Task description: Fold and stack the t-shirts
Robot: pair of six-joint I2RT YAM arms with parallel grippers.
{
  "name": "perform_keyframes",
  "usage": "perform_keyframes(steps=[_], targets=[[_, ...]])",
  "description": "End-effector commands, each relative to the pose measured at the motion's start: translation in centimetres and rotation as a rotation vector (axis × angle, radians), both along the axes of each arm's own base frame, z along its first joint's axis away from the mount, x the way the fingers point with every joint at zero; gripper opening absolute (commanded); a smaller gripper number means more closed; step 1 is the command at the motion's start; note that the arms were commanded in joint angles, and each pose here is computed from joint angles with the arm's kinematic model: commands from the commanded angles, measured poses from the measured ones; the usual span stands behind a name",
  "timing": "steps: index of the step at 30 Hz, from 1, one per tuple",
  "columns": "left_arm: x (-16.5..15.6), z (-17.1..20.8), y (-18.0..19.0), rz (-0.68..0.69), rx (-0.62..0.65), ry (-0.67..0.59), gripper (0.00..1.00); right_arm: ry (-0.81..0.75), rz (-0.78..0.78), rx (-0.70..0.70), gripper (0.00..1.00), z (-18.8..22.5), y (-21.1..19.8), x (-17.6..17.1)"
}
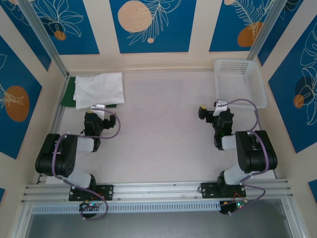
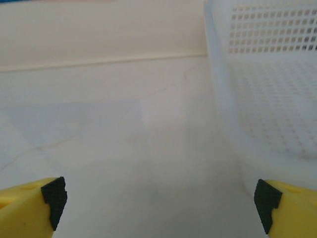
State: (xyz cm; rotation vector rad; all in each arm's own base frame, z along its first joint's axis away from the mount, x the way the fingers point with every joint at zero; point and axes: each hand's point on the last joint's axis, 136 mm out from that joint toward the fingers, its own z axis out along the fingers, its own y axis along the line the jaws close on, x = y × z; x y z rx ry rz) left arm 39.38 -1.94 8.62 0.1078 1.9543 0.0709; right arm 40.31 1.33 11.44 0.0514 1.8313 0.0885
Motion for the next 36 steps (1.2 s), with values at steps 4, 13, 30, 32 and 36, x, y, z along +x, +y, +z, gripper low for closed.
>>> perform_keyframes(steps=[4,13,30,32,36], targets=[[0.12,0.18,-0.05,-0.005,-0.021,-0.003,1.00,0.092,-0.039,0.003,0.99,-1.93,-0.48,-0.75],[0.11,0.19,-0.07,-0.005,-0.021,-0.005,1.00,0.092,-0.038,0.002,0.99,-1.97,-0.47,-0.75],[0.10,0.16,-0.03,-0.004,-0.021,-0.003,1.00,0.104,-0.023,0.024,0.99,-2.09,-0.58,-0.70],[0.10,0.17,-0.03,-0.004,-0.020,-0.004,1.00,0.103,-0.021,0.024,0.99,-2.07,-0.53,-0.73],[0.08,0.15,-0.09,-0.006,-0.022,-0.003,1.00,0.097,-0.021,0.021,0.99,-1.98,-0.52,-0.76]])
